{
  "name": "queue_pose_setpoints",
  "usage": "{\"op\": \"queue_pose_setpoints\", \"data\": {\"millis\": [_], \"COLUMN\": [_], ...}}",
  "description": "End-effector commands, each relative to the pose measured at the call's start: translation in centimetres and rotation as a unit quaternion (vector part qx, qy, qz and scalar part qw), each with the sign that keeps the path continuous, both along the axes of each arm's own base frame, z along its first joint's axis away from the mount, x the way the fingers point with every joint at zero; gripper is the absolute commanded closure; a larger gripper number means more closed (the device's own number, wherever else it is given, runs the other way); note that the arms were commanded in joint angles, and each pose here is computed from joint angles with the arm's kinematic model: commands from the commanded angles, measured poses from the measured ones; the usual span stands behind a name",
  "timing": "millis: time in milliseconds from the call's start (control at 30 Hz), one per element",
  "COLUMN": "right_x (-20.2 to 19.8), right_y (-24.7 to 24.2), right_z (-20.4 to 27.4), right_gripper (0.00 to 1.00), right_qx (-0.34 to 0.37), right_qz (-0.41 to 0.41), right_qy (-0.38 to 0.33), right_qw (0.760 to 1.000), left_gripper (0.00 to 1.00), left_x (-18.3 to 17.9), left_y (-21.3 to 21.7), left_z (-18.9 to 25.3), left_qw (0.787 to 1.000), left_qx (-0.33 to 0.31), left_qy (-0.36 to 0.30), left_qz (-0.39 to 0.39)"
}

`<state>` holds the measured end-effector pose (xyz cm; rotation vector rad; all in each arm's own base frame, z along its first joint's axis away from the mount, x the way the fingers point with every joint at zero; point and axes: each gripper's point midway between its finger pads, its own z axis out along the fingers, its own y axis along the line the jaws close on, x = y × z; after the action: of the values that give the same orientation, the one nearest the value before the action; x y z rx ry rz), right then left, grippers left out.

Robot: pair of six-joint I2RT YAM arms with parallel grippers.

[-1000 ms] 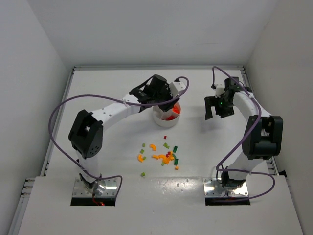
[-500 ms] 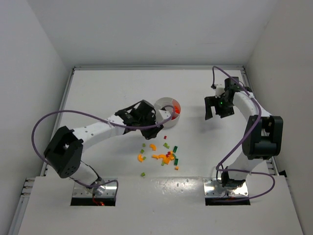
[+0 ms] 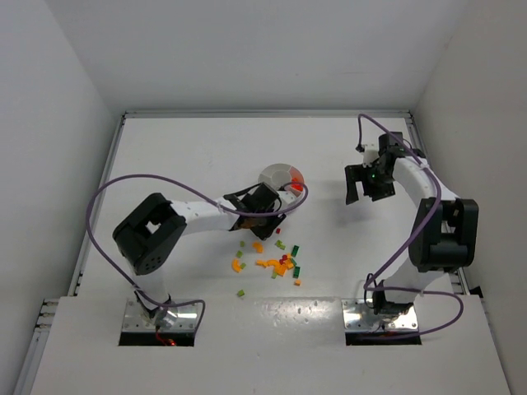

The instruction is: Sort the legos into containers by color

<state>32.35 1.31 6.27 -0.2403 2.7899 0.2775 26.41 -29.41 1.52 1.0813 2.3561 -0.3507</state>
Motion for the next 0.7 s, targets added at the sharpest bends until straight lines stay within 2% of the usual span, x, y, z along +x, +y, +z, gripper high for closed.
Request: {"op": "queue_pose_setpoints", "data": {"millis": [0,300,667], "right_x": [-0.2,-0.5,-0.5], "right_y": [0.2,0.0,0.0], "right_z": [1.4,1.5,1.8], "right_gripper": [0.09,0.09,0.09], "right_qx": [-0.001,-0.006,-0.006], "right_qz": [-0.002,-0.004,-0.004], "right_qy": [-0.028,-0.033,-0.037], "right_qw": [1.000,0.999,0.999], "left_gripper": [0.60,0.54,0.54], "left_x": [1.0,1.1,1.2], "left_y": [-2.6,-4.5,-6.0], "left_z": [1.8,2.4,1.0], "left_qw": [0.998,0.996,0.998], "left_qx": [-0.056,-0.084,-0.051], "left_qy": [-0.006,0.014,0.006], "left_qz": [0.022,0.039,0.043]}}
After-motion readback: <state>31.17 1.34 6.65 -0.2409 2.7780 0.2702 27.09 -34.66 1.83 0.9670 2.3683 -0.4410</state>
